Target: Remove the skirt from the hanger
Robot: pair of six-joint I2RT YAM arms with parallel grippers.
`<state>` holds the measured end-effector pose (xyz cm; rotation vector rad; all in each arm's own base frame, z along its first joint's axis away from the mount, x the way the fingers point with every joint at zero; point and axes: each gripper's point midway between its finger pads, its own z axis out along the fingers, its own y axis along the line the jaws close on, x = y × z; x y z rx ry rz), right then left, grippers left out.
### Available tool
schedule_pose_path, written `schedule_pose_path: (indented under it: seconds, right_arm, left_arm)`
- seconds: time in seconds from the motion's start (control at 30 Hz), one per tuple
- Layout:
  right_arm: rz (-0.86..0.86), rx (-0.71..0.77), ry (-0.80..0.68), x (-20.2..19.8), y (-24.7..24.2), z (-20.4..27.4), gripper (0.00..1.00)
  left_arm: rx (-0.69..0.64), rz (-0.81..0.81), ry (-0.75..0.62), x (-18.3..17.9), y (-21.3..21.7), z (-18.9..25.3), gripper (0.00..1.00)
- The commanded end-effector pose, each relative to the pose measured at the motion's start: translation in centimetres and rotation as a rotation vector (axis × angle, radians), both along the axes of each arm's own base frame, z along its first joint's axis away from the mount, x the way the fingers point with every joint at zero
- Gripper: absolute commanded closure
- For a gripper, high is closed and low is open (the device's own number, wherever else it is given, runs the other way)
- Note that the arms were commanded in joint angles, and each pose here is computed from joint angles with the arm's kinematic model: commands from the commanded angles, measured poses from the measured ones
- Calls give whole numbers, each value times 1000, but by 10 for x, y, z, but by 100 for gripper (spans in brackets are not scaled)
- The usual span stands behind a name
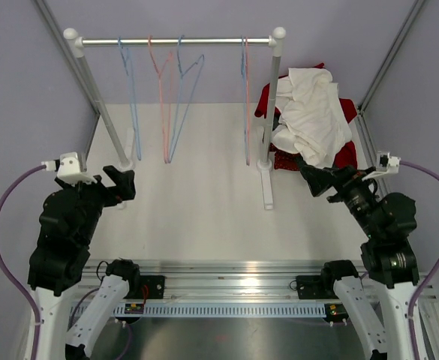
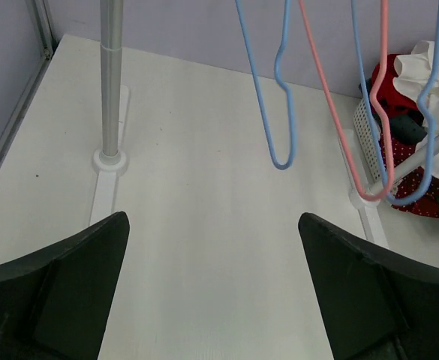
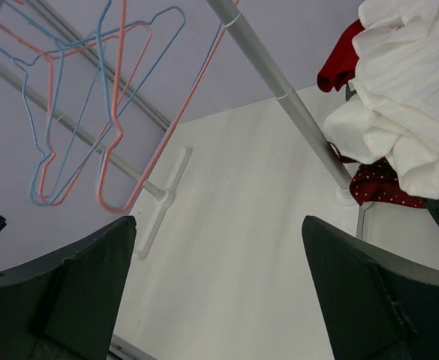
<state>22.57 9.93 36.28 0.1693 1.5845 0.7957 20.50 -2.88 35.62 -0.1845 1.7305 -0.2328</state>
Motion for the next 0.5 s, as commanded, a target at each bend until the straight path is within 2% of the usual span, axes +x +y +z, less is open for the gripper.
schedule_pose_path:
  seconds: [0.0, 0.17, 0.27, 0.37, 0.47]
  right_arm:
    - [44, 33, -29, -38, 3, 6, 0]
    - [-88, -1, -15, -55, -21, 8, 0]
    - [-79, 27, -44, -63, -20, 7, 1]
    - [-87, 82, -57, -70, -22, 3, 1]
    - [-71, 128, -57, -73, -19, -4, 1]
  left_arm:
    - [-38, -36, -29, 0, -8, -15, 1]
    - [-45, 10, -20, -7, 1, -47, 1]
    - [-30, -24, 53, -10, -5, -66, 1]
    - [-20, -55, 77, -14, -9, -69, 1]
    - [-7, -84, 20, -20, -11, -58, 1]
